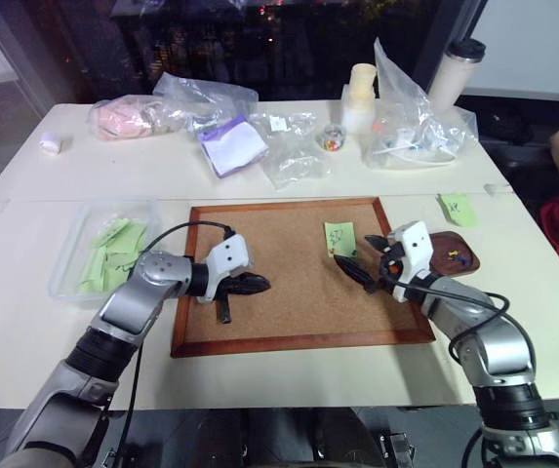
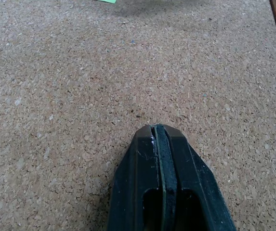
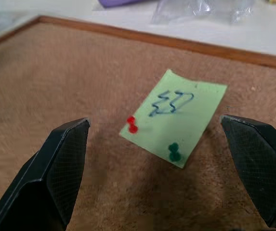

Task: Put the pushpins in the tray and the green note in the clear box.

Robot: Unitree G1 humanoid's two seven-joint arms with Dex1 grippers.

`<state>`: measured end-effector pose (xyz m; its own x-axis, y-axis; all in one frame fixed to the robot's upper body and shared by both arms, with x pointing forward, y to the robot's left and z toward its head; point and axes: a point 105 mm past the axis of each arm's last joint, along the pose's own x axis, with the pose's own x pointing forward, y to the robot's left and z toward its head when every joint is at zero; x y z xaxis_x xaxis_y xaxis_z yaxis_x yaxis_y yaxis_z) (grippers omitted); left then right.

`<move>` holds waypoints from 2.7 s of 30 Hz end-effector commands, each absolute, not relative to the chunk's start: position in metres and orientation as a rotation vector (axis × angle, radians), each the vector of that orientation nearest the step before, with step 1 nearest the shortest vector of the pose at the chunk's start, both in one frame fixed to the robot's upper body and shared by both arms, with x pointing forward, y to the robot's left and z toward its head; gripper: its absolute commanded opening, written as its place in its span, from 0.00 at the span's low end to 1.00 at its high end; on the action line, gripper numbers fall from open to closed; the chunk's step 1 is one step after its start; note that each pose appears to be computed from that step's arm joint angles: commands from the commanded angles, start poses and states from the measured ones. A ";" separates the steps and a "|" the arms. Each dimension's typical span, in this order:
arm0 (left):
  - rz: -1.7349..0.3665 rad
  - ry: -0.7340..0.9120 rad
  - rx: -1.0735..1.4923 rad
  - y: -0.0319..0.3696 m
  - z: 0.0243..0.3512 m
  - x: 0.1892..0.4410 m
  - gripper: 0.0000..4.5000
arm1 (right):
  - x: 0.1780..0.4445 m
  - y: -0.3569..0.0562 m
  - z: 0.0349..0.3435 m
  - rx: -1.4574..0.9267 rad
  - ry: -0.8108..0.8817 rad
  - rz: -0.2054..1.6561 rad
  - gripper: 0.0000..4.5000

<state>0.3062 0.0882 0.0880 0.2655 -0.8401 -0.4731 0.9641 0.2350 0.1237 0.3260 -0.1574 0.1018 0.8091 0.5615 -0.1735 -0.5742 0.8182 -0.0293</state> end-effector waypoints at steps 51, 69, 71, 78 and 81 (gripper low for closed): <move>-1.263 0.489 0.495 0.098 0.052 0.297 0.00 | 0.330 -0.299 0.118 -0.210 0.120 0.082 0.01; -1.240 0.493 0.522 0.103 0.051 0.301 0.00 | 0.332 -0.303 0.117 -0.200 0.088 0.030 0.99; -1.242 0.491 0.521 0.103 0.052 0.301 0.00 | 0.331 -0.304 0.120 -0.178 0.076 0.015 0.99; -1.246 0.487 0.517 0.102 0.053 0.301 0.00 | 0.333 -0.321 0.154 0.252 -0.081 -0.080 0.99; -1.248 0.486 0.516 0.102 0.053 0.301 0.00 | 0.331 -0.322 0.159 0.267 -0.087 -0.073 0.99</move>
